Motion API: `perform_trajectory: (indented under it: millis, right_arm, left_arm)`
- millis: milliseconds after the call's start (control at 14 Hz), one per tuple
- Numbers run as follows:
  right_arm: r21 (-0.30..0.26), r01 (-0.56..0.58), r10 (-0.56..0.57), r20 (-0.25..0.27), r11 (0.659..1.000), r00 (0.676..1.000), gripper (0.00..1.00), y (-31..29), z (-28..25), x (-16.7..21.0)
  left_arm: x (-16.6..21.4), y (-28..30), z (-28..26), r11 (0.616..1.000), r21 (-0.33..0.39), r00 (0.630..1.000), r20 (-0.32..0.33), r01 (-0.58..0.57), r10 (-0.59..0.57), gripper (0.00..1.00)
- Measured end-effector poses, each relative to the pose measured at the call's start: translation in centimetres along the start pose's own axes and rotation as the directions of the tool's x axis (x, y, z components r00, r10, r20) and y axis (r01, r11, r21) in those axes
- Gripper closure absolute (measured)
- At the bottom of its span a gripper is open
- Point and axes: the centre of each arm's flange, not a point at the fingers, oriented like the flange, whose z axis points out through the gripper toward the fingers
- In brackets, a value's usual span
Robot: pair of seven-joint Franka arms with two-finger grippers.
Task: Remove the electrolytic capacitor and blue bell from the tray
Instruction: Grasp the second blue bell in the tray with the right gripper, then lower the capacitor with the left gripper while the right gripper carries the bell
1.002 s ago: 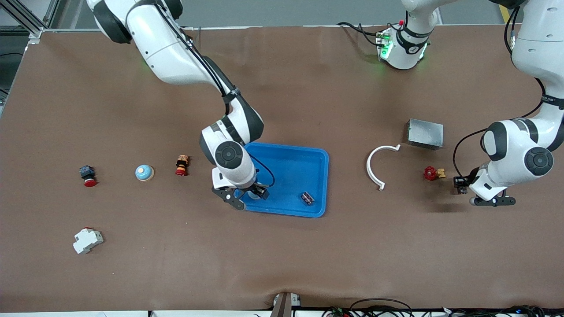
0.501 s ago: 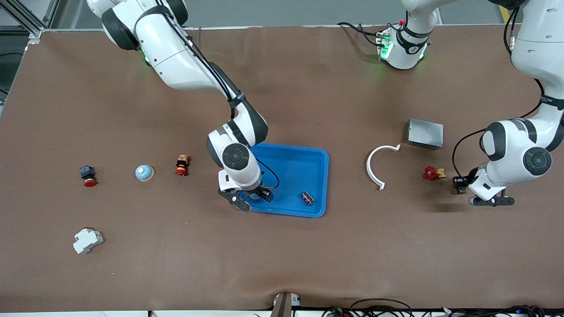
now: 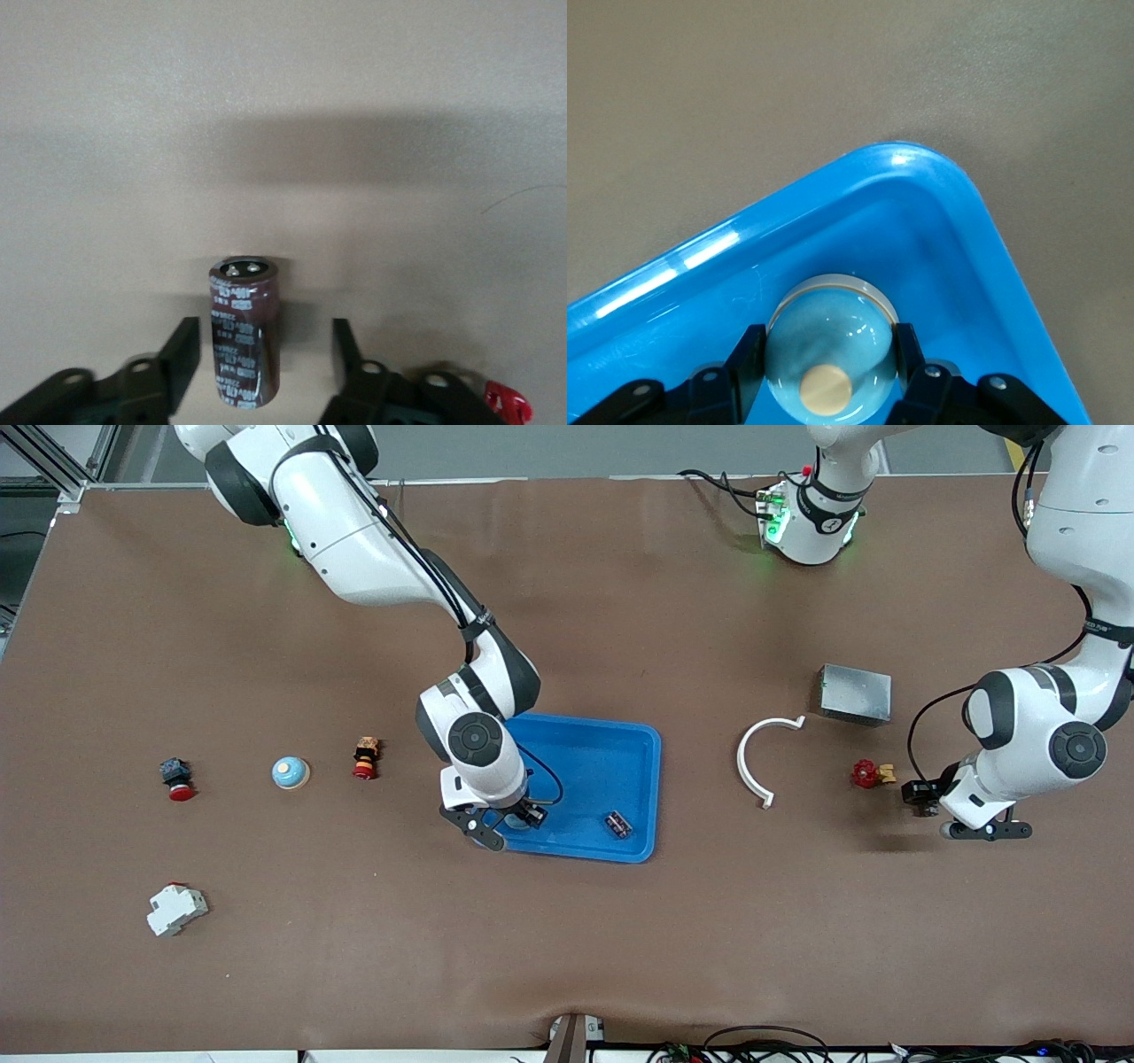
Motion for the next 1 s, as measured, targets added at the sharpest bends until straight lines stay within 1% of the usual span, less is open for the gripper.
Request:
perform_trajectory:
  millis: [72, 143, 215, 286, 358, 501, 644, 788, 1002]
  right_arm:
    - [0.004, 0.001, -0.001, 0.000, 1.000, 1.000, 0.37, -0.2, -0.3, 0.0]
    - [-0.003, 0.002, -0.002, 0.004, 1.000, 1.000, 0.37, -0.3, -0.7, -0.1]
    - [-0.030, 0.003, -0.003, 0.017, 1.000, 1.000, 0.37, -0.3, -1.3, -0.2]
    - [-0.057, 0.006, -0.004, 0.031, 0.998, 1.000, 0.37, -0.2, -2.1, -0.4]
    - [-0.066, 0.006, -0.004, 0.037, 0.998, 0.999, 0.37, -0.3, -3.2, -0.5]
    - [-0.061, 0.015, -0.013, 0.035, 0.998, 0.999, 0.37, -0.4, -6.4, -0.2]
    - [-0.072, 0.059, -0.056, 0.040, 0.996, 0.998, 0.37, 0.4, -9.0, 1.3]
    - [-0.074, 0.119, -0.116, 0.044, 0.990, 0.992, 0.37, 2.3, -10.4, 5.0]
    - [-0.073, 0.239, -0.235, 0.061, 0.968, 0.970, 0.37, 7.9, -11.3, 12.7]
  left_arm:
    - [0.1, 0.1, -0.1, 1.000, 0.000, 1.000, -0.003, -0.001, 0.001, 0.15]
    - [0.2, 0.1, -0.4, 1.000, 0.001, 1.000, -0.007, 0.000, 0.000, 0.05]
    - [0.2, 0.2, -1.0, 1.000, 0.002, 1.000, -0.006, 0.004, -0.004, 0.00]
    - [0.2, 0.4, -1.9, 1.000, 0.003, 1.000, 0.004, 0.007, -0.007, 0.00]
    - [0.2, 0.9, -3.2, 1.000, 0.004, 1.000, 0.016, 0.014, -0.014, 0.00]
    - [0.3, 2.4, -6.2, 0.999, 0.003, 0.999, 0.027, 0.041, -0.042, 0.00]
    - [0.3, 4.1, -8.8, 0.998, 0.003, 0.997, 0.042, 0.069, -0.069, 0.00]
    - [0.3, 5.6, -10.4, 0.995, 0.004, 0.993, 0.056, 0.101, -0.102, 0.00]
    - [0.9, 8.3, -12.4, 0.986, -0.010, 0.983, 0.071, 0.169, -0.168, 0.00]
